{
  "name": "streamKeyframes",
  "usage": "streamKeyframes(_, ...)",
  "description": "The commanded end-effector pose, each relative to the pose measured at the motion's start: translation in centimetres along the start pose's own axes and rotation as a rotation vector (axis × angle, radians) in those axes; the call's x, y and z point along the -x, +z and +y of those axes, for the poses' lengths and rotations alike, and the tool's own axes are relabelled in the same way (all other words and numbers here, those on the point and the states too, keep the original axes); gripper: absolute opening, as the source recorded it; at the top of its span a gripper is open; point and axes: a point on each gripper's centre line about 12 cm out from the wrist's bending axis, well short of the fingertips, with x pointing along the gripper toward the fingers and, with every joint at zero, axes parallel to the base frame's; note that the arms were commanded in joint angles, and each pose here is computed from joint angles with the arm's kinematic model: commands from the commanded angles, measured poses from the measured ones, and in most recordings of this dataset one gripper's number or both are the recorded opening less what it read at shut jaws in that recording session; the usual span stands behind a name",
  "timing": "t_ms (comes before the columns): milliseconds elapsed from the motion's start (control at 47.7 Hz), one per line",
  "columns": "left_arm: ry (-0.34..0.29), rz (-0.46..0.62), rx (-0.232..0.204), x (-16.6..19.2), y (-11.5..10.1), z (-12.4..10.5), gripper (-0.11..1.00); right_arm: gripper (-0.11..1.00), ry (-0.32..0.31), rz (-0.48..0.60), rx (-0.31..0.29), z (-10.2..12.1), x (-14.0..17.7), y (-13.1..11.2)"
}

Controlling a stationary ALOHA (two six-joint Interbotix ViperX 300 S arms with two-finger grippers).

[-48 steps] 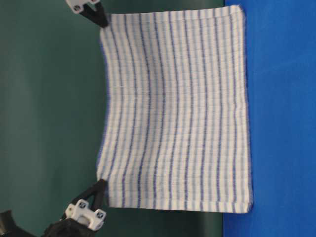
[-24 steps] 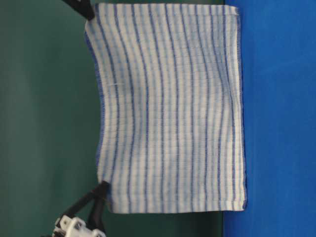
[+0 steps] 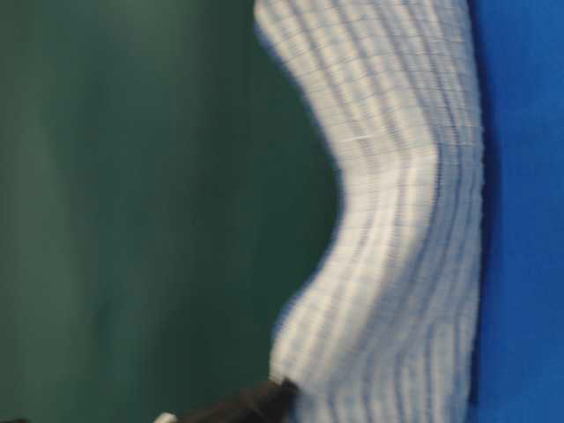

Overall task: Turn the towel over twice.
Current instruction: 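Swing the held corners down toward the near edge, flipping the towel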

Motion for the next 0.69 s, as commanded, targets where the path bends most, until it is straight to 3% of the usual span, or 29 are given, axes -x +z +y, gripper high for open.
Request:
streamKeyframes(0, -0.045, -0.001, -0.021, -0.2, -0.2, -1.6, 0.03, 0.08, 0.048, 0.015, 0.003, 1.4, -0.4, -0.4)
streamKeyframes(84, -0.094, 0.018, -0.024, -0.8, -1.2, -3.5, 0.03, 0.08, 0.092, 0.046, 0.005, 2.8, -0.9, -1.4)
streamKeyframes(252, -0.141, 0.02, 0.074, -2.0, -2.8, -5.9, 0.03, 0.08, 0.178, 0.101, 0.014, 5.5, -2.0, -3.1)
streamKeyframes(482, -0.228, 0.023, 0.026, -3.9, -3.6, -9.7, 0.03, 0.08, 0.238, 0.179, 0.031, 8.0, -3.6, -5.3)
streamKeyframes(671, -0.26, 0.066, 0.057, -4.6, -4.4, -11.1, 0.03, 0.08, 0.265, 0.233, 0.028, 9.2, -4.6, -6.9)
